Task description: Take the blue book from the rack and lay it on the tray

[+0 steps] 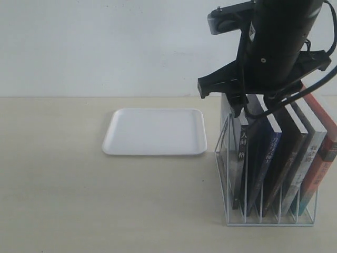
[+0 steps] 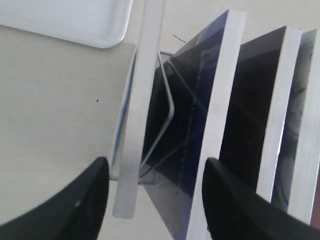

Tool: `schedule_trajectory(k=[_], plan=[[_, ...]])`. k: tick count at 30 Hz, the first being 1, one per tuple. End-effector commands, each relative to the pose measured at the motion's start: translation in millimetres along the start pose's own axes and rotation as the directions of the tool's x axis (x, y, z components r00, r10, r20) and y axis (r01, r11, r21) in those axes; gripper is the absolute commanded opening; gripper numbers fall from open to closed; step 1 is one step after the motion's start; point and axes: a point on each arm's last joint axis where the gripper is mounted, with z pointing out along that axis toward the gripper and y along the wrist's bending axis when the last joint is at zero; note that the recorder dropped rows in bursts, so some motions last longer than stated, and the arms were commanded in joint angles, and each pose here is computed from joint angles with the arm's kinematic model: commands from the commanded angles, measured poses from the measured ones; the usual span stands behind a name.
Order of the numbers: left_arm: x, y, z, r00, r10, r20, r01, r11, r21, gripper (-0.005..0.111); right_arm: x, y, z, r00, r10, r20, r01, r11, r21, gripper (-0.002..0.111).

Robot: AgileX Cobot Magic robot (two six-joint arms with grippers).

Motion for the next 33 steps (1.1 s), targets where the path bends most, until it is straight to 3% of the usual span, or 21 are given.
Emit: schedule_trajectory(k=[1,11,19,25,28,31,33], plan=[[1,-0.4,0,1.0,0.006,0.004,-0.006,1.0,0.008,0.006,2,-7,-15,1.0,0.013,0.023,-0.013,1.0,0.004,0.054],[1,-0.4,0,1.0,0.006,0.004,-0.006,1.0,0.008,0.006,-1,-38,-77,0.968,0.027,0.249,-0.042,0.998,0.056,0.054],[1,-0.4,0,1.0,0.006,0.004,-0.006,1.0,0.008,0.006,-3,-58,-80,0.961,0.063,0.27,-0.093,0.991,0.099,0.052],[1,-0.4,0,1.0,0.006,0.004,-0.006,1.0,0.008,0.006,-4,-91,-70,0.961,0.184,0.207,-0.2,0.978,0.06,0.03],[1,-0.4,0,1.0,0.006,0.004,-0.006,1.0,0.008,0.006,-4,-105,-67,0.97,0.157,0.187,-0.173,0.982,0.073,0.019],[1,-0.4,0,1.0,0.006,0.004,-0.006,1.0,0.008,0.006,-4,-127,-64,0.973,0.151,0.175,-0.173,0.978,0.118,0.0],[1,-0.4,0,1.0,0.006,0.004,-0.006,1.0,0.008,0.006,-3,-138,-62,0.969,0.18,0.167,-0.201,0.972,0.121,0.0]])
